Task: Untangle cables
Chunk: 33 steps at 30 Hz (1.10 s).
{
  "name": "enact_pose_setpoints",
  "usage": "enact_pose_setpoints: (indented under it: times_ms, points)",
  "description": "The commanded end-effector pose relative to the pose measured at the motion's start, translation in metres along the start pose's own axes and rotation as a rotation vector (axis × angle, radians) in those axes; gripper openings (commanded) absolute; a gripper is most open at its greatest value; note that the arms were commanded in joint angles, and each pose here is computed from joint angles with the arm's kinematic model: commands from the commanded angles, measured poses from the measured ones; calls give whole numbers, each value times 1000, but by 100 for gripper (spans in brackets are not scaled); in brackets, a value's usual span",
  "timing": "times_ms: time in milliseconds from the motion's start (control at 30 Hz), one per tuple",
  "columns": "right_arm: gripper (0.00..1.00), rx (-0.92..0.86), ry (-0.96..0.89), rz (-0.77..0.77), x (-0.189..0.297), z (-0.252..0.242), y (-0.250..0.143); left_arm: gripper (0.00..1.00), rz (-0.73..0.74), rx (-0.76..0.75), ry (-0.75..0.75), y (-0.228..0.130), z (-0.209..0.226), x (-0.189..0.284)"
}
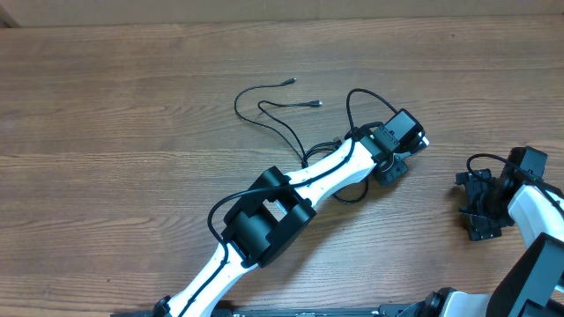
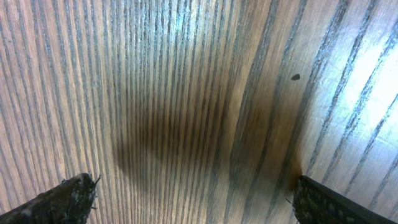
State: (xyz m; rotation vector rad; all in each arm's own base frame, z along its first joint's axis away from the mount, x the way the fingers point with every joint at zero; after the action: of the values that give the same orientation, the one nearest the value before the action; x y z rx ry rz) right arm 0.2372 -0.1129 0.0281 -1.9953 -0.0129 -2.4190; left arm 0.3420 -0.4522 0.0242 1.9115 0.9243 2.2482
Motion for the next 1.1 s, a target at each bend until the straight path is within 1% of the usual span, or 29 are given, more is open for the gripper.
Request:
enact_pose_setpoints:
  times_ms: [0,33,67,100,133,167,200,300,433,600,700,867,967,1067]
  points:
    - [100,10,25,-33,7,7,6,47,60,8,7,-23,-5,-9]
    - [100,10,25,-33,7,7,6,46,73,8,4,-28,-6,-11]
    - [100,10,25,-33,7,7,6,42,88,9,0,-33,-7,-13]
    - [100,10,25,-33,7,7,6,34,102,9,-3,-38,-9,-15]
    - [100,10,25,-33,7,7,6,23,114,10,-6,-42,-9,-15]
    - [100,10,25,-33,7,7,6,10,126,11,-9,-45,-10,-15]
    - [100,10,25,-33,7,7,6,4,132,12,-10,-46,-9,-15]
    - [100,10,25,-33,7,7,6,4,122,12,-8,-43,-9,-12]
    - [100,10,25,-33,7,7,6,4,63,12,8,-16,-2,6]
    - [100,10,25,-33,7,7,6,4,-36,113,37,30,19,56]
    - [100,10,25,-33,7,7,6,4,-64,147,53,45,33,85]
    - [100,10,25,-33,7,7,6,4,-74,245,81,52,64,127]
    - [100,10,25,-33,7,7,6,4,-69,320,103,46,89,147]
    - [100,10,25,-33,7,7,6,4,-55,413,124,33,115,161]
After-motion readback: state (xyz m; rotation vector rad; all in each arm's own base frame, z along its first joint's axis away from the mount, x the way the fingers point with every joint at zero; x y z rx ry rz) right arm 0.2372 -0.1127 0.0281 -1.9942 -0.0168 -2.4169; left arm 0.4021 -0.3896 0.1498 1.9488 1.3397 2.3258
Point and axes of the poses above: each gripper's point midway between its finger pads, its own x axis back along the fingers, its own z axis along the line the jaws close on, y = z × x, the point moved 2 cm from there along x, back along the fingers, and after that the axes turned 8 degrees about -x, right-handed, at the moved point
